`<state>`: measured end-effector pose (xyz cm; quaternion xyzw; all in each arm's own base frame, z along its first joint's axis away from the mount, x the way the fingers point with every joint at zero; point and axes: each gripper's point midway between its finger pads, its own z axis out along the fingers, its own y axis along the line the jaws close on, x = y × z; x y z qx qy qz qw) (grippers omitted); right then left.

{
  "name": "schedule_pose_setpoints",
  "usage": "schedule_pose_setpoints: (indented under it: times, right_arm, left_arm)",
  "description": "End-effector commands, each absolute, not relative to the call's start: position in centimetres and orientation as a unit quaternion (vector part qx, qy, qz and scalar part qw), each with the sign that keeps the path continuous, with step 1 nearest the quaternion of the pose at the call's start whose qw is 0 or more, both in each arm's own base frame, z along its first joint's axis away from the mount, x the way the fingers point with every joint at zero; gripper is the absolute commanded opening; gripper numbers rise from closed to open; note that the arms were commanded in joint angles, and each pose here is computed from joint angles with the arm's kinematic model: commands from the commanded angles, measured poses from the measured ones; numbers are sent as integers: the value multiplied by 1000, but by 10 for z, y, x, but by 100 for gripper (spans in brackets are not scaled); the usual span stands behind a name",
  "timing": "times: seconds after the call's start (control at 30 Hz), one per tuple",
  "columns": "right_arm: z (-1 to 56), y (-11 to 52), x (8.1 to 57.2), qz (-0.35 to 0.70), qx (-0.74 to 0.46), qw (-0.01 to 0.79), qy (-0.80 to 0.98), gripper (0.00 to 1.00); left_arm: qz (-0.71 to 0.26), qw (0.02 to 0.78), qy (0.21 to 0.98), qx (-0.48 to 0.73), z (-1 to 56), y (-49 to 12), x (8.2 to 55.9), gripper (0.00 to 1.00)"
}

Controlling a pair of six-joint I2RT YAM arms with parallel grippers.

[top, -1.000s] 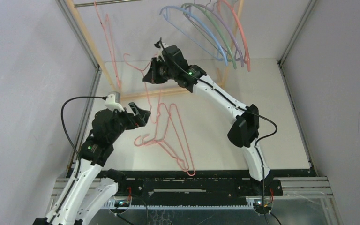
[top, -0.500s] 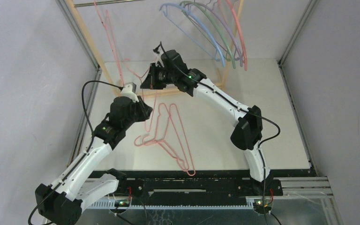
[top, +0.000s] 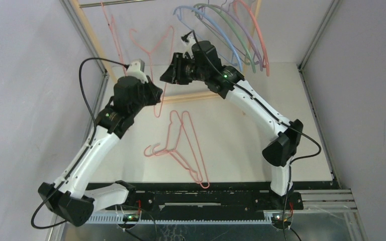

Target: Organize the hangers

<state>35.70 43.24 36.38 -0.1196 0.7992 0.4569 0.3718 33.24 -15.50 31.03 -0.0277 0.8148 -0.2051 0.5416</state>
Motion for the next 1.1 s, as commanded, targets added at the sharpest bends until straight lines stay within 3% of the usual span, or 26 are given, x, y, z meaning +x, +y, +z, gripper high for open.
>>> schedule_pose_setpoints:
  times: [0.0, 0.33, 0.77, 1.07]
  right_arm:
    - [393, 402, 333, 448, -151, 406, 782, 45]
    - [379, 351, 293, 416, -177, 432, 781, 49]
    - [259, 328, 259, 346, -201, 330, 855, 46]
    - [238, 335, 249, 345, -209, 303, 863, 45]
  left_arm:
    - [-160, 580, 798, -36, 353, -142, 354, 0]
    - [-67, 603, 793, -62, 372, -111, 369, 0]
    - [-39, 632, 771, -67, 405, -101, 378, 0]
    - [-45, 624, 776, -77, 402, -93, 396, 0]
